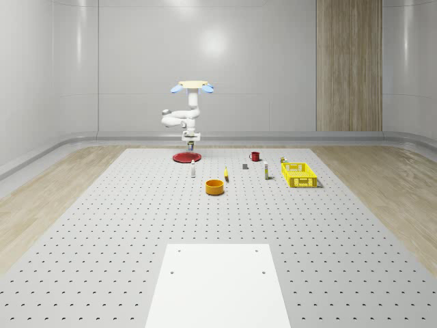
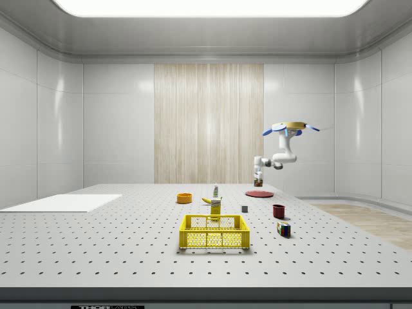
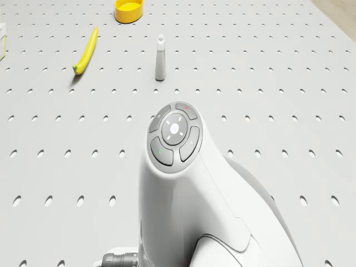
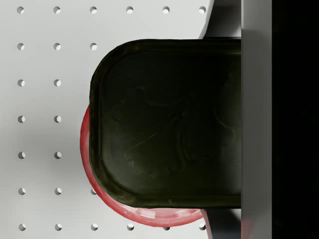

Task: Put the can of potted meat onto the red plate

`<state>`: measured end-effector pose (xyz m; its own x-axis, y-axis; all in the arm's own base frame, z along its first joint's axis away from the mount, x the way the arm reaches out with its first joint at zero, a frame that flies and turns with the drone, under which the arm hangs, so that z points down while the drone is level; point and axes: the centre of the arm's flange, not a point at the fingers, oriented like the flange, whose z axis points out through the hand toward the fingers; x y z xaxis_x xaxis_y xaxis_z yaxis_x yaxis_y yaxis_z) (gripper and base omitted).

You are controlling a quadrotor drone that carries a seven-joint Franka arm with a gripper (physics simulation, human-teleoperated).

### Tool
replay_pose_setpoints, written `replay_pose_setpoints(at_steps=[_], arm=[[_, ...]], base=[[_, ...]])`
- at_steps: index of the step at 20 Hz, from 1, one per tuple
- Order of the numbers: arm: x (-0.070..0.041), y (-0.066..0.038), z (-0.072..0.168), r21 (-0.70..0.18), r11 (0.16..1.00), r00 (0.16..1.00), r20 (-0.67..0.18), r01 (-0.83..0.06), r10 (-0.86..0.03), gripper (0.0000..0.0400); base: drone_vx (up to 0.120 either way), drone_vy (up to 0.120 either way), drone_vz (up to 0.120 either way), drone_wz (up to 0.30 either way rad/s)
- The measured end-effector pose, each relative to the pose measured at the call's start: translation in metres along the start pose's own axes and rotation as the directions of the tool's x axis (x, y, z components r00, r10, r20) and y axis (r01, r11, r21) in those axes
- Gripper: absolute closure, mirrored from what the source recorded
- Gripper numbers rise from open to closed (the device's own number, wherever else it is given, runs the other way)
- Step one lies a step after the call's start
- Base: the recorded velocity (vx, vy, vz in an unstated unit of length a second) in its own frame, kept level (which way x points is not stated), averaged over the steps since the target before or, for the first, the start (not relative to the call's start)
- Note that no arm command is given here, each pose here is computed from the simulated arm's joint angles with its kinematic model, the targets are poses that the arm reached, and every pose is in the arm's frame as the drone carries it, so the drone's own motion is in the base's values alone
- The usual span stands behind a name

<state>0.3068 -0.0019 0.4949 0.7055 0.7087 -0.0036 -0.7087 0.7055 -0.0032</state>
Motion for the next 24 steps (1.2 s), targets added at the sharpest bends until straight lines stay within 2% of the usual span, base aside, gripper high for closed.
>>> replay_pose_setpoints(at_steps=[6, 11, 24], arm=[[0.000, 0.000, 0.000, 0.000, 1.000, 1.000, 0.000, 0.000, 0.000, 0.0114], [0.000, 0.000, 0.014, 0.000, 1.000, 1.000, 0.000, 0.000, 0.000, 0.0115], [0.000, 0.000, 0.069, 0.000, 1.000, 1.000, 0.000, 0.000, 0.000, 0.0115]], base=[[0.000, -0.113, 0.000, 0.000], [0.000, 0.000, 0.000, 0.000], [0.000, 0.000, 0.000, 0.000]])
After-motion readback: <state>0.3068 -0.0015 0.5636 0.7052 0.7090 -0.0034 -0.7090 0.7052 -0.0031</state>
